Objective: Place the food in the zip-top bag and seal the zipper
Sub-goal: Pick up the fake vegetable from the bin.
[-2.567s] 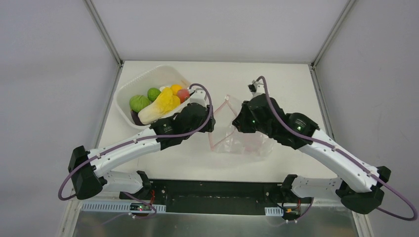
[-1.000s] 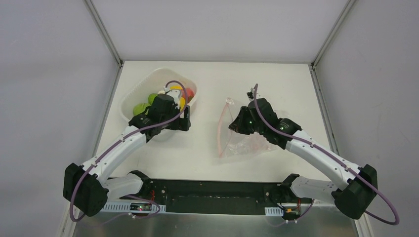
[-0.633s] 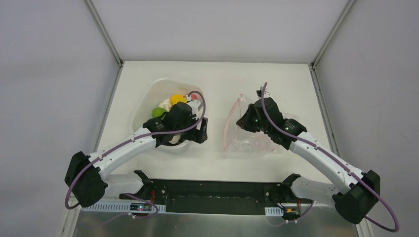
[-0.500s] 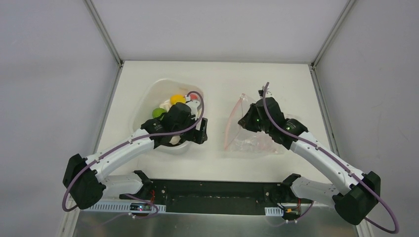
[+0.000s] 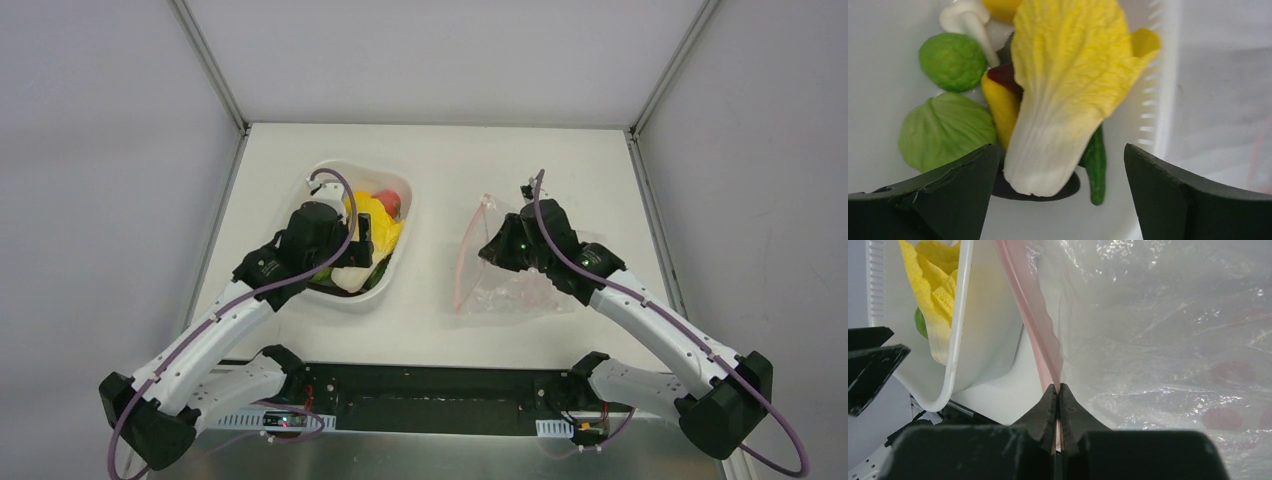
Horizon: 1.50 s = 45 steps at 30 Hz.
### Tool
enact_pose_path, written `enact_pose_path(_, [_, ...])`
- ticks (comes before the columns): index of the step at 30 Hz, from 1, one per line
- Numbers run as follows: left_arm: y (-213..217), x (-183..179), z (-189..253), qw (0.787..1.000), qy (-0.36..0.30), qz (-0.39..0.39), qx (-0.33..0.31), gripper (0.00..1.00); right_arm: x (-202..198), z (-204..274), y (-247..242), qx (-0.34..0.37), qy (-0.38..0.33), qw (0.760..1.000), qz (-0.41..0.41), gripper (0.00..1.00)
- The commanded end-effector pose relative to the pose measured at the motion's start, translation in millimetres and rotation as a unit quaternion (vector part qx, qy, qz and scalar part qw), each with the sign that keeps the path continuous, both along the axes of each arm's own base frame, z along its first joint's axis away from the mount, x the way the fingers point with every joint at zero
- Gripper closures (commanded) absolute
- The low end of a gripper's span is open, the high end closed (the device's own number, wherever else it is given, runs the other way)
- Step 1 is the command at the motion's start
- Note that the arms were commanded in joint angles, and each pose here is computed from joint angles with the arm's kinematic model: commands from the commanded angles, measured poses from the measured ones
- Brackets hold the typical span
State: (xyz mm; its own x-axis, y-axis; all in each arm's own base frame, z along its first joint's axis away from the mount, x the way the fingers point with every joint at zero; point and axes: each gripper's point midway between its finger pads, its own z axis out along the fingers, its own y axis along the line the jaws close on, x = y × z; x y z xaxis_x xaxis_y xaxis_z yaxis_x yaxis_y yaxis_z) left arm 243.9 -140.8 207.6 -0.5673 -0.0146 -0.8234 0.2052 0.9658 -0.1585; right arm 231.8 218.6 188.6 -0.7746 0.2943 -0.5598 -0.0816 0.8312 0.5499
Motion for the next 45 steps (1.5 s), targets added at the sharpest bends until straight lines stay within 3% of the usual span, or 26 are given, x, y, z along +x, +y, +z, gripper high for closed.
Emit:
enact_pose_path(1, [23, 9, -33, 0.997, 0.049, 0.021, 0.047, 0.01, -2, 6, 13, 0.028, 0.006, 0.999, 0.023, 0.98])
enact_pose_path(6, [16, 28, -29, 0.991, 0.077, -0.035, 0.106, 0.01, -4, 5, 15, 0.029, 0.010, 0.999, 0.029, 0.97])
enact_pose_path(10, [-2, 37, -25, 0.984, 0.101, -0.097, 0.114, 0.01, -5, 7, 14, 0.031, 0.008, 0.999, 0.028, 0.96])
enact_pose_path(22, [-31, 71, -48, 0.963, 0.210, -0.157, 0.063, 0.01, -8, 5, 12, 0.030, 0.009, 0.999, 0.033, 0.95])
enact_pose_path(27, [-37, 63, -73, 0.940, 0.282, -0.180, 0.067, 0.01, -9, 4, 14, 0.031, 0.013, 0.999, 0.038, 0.95])
enact_pose_path(32, [-38, 53, -97, 0.930, 0.314, -0.179, 0.059, 0.08, -9, 3, 14, 0.030, 0.015, 0.999, 0.039, 0.94])
enact_pose_path(38, [-45, 45, -105, 0.926, 0.324, -0.190, 0.046, 0.30, -9, 2, 17, 0.032, 0.018, 0.998, 0.044, 0.94])
enact_pose_path(42, [-45, 44, -97, 0.928, 0.317, -0.188, 0.043, 0.61, -9, 4, 17, 0.032, 0.018, 0.998, 0.045, 0.94])
enact_pose_path(45, [-45, 43, -81, 0.938, 0.290, -0.186, 0.032, 0.78, -9, 5, 16, 0.033, 0.013, 0.999, 0.041, 0.94])
